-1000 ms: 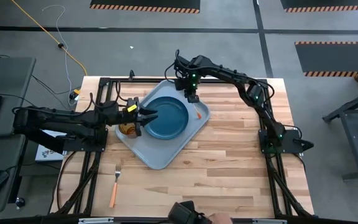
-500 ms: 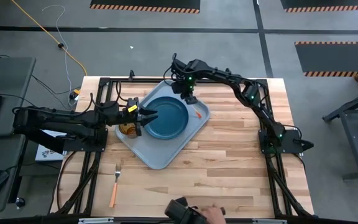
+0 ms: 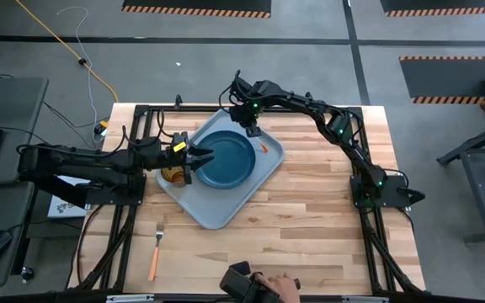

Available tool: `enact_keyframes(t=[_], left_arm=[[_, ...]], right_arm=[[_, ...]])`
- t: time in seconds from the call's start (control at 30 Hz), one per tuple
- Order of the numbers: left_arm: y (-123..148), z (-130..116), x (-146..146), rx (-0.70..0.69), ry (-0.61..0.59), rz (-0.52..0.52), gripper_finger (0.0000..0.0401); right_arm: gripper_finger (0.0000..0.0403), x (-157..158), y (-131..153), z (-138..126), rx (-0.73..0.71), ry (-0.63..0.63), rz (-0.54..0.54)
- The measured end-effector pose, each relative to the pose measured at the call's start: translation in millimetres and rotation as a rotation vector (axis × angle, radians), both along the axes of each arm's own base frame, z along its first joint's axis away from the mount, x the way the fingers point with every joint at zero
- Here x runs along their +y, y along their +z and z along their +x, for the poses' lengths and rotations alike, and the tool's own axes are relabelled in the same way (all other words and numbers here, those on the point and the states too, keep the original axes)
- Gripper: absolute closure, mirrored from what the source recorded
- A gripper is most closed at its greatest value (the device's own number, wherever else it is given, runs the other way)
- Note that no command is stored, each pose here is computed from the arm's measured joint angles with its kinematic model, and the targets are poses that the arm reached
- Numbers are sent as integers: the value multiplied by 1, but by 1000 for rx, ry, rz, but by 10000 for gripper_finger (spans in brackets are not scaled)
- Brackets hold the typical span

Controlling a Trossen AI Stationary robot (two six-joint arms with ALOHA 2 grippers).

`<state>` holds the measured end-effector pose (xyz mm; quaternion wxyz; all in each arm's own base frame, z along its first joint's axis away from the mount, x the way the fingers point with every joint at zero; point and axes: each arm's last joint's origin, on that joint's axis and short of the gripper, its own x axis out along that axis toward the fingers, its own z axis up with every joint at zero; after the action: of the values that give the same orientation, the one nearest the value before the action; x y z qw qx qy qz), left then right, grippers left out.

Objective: Pick and place plate/cup/fork/spoon on tray
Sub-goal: Put the spoon on the tray

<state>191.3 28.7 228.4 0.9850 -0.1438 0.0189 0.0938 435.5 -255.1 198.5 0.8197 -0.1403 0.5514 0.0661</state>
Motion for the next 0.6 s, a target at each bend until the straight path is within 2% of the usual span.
enact_keyframes(t=[0.23, 0.6], left_arm=[[0, 0, 0, 1, -1, 0, 284], [-1, 0, 0, 14, -1, -2, 284]], right_arm=[[329, 0, -2, 0, 2, -23, 12], [329, -3, -21, 5, 16, -45, 29]])
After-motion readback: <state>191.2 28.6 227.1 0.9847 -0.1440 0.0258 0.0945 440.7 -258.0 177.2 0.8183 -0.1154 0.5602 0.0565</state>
